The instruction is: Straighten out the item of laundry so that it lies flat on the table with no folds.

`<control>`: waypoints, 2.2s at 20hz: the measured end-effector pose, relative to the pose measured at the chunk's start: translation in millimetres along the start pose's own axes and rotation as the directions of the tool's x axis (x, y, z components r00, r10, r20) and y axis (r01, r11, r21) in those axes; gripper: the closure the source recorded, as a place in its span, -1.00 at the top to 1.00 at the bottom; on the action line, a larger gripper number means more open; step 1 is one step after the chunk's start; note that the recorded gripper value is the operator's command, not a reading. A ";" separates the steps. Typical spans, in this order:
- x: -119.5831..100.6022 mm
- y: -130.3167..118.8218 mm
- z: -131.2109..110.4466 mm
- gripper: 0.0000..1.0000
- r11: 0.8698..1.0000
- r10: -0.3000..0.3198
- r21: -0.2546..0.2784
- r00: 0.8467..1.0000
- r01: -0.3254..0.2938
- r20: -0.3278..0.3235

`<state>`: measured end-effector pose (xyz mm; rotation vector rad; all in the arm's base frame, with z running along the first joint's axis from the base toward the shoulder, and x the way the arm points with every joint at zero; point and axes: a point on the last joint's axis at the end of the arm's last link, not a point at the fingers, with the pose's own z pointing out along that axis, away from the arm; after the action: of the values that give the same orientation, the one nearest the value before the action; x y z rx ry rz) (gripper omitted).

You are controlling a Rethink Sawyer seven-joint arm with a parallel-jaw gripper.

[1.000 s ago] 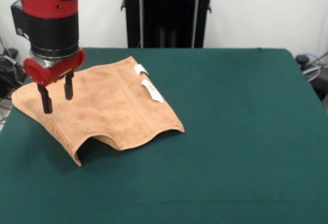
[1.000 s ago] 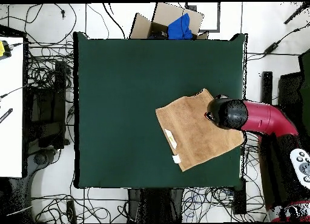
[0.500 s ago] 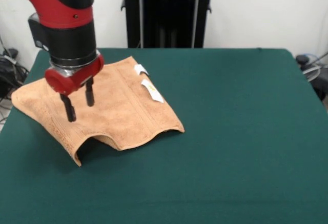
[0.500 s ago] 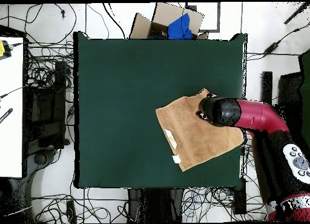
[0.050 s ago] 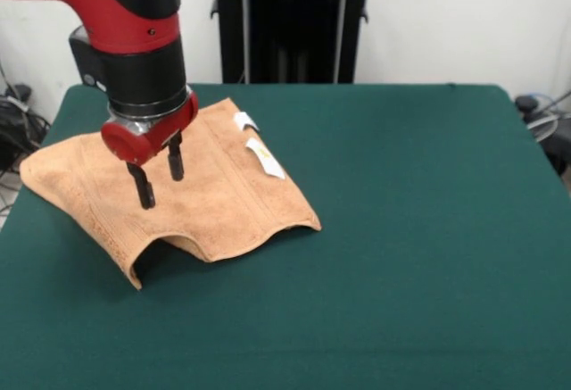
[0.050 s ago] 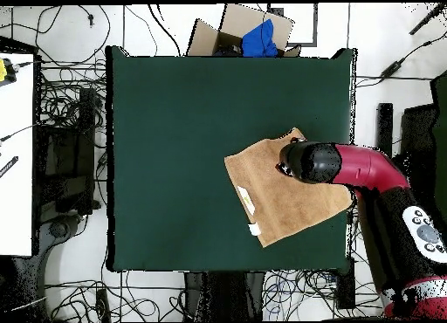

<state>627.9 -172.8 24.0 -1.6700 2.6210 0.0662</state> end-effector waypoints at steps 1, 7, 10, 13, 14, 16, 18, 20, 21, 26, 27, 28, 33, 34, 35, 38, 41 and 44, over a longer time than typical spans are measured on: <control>-0.4 0.3 0.1 1.00 1.000 0.000 -0.002 1.000 0.000 0.000; -7.1 0.8 -0.7 1.00 1.000 -0.008 -0.013 1.000 0.008 0.008; -10.7 1.7 -0.9 1.00 1.000 -0.012 -0.023 1.000 0.013 0.011; -11.0 3.7 1.6 1.00 0.999 -0.012 -0.037 1.000 0.012 0.014; -11.4 4.2 3.4 1.00 0.999 -0.011 -0.040 1.000 0.011 0.018; -12.4 5.2 7.0 1.00 0.999 -0.009 -0.047 1.000 0.010 0.027; -15.2 6.4 11.5 1.00 0.998 -0.007 -0.055 0.999 0.010 0.042; -19.6 9.0 17.6 1.00 0.998 -0.009 -0.065 0.998 0.012 0.056; -20.8 9.5 18.6 1.00 0.998 -0.010 -0.066 0.998 0.014 0.058; -35.0 12.6 24.9 1.00 0.997 -0.032 -0.071 0.996 0.038 0.081; -35.8 12.8 25.3 1.00 0.997 -0.035 -0.070 0.996 0.041 0.082; -36.6 13.1 25.8 1.00 0.997 -0.039 -0.069 0.996 0.045 0.082; -42.0 11.0 24.7 1.00 0.997 -0.053 -0.059 0.995 0.058 0.086; -42.8 10.2 24.4 1.00 0.997 -0.054 -0.057 0.995 0.059 0.086; -43.3 9.7 24.3 1.00 0.997 -0.054 -0.056 0.995 0.059 0.086; -46.1 5.9 21.7 1.00 0.997 -0.059 -0.046 0.995 0.063 0.083; -46.1 3.1 20.3 1.00 0.997 -0.058 -0.043 0.995 0.061 0.081; -44.8 3.0 19.8 1.00 0.997 -0.056 -0.053 0.996 0.060 0.076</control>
<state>644.2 -130.0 6.6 -1.7248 2.5377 0.1976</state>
